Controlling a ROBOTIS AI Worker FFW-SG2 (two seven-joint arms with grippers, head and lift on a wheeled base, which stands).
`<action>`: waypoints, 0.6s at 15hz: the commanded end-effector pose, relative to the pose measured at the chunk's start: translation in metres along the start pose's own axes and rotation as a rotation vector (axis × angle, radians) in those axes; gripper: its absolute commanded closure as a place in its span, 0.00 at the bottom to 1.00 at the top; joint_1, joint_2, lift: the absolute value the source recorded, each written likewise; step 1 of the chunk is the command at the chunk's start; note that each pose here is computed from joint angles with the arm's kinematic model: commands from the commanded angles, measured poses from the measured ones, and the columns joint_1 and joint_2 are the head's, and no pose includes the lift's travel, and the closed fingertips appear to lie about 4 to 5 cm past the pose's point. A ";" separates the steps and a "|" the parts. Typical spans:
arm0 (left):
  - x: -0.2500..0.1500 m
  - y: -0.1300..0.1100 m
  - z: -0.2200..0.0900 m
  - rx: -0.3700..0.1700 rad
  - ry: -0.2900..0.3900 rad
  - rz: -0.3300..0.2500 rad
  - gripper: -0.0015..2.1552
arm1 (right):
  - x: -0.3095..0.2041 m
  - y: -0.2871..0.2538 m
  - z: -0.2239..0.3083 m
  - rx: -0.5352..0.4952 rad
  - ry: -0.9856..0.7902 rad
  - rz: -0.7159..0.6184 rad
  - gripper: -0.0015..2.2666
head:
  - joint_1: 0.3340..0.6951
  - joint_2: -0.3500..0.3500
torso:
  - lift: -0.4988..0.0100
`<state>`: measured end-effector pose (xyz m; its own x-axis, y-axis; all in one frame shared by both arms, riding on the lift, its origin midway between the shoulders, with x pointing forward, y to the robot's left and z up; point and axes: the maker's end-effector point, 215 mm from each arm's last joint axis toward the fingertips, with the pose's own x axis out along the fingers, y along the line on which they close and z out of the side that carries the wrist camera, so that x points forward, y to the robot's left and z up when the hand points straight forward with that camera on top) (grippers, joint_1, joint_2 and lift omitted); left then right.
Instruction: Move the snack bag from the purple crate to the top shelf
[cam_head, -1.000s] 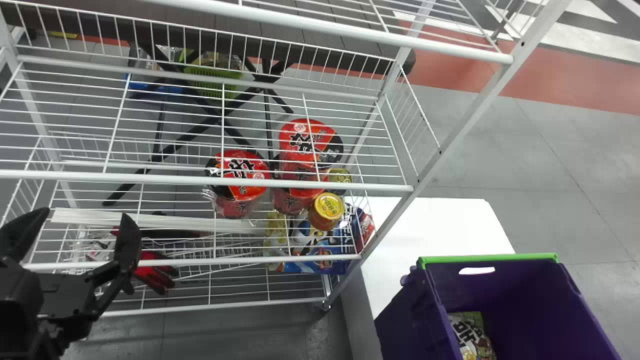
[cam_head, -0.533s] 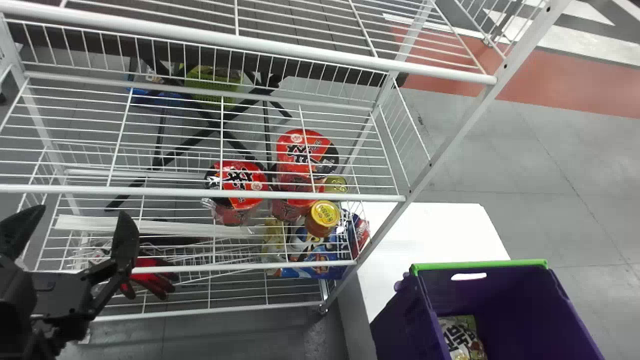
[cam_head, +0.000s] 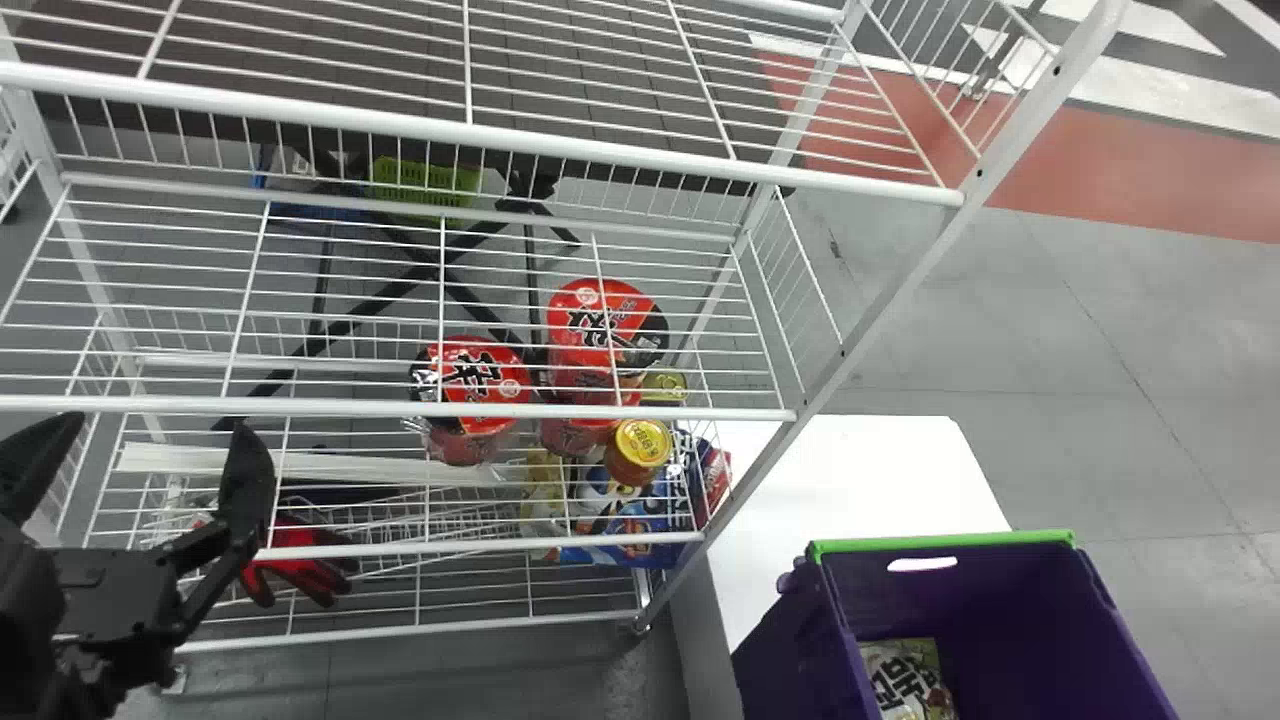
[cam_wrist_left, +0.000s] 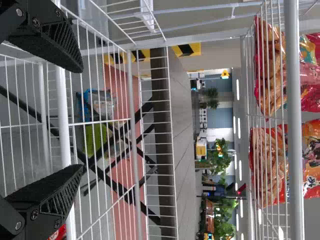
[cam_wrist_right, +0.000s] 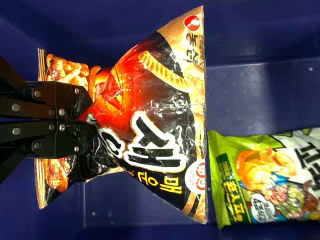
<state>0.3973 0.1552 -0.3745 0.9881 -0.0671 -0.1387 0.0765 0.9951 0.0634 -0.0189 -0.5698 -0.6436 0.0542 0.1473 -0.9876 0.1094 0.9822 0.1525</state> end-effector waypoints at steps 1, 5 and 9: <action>-0.001 0.000 0.000 0.000 0.000 0.000 0.07 | 0.000 -0.001 0.001 -0.001 0.000 -0.003 0.62 | 1.00 0.00 | 0.39; -0.004 -0.001 0.006 -0.003 -0.008 0.000 0.07 | -0.002 0.000 0.002 -0.004 0.002 -0.001 0.62 | 1.00 0.00 | 0.42; -0.006 0.003 0.005 -0.002 -0.006 0.008 0.07 | -0.006 -0.004 0.005 -0.006 -0.002 -0.007 0.62 | 1.00 0.00 | 0.45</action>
<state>0.3924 0.1572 -0.3681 0.9895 -0.0608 -0.1314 0.0694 0.9957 0.0619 -0.0151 -0.5734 -0.6392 0.0552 0.1428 -0.9882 0.1042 0.9835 0.1479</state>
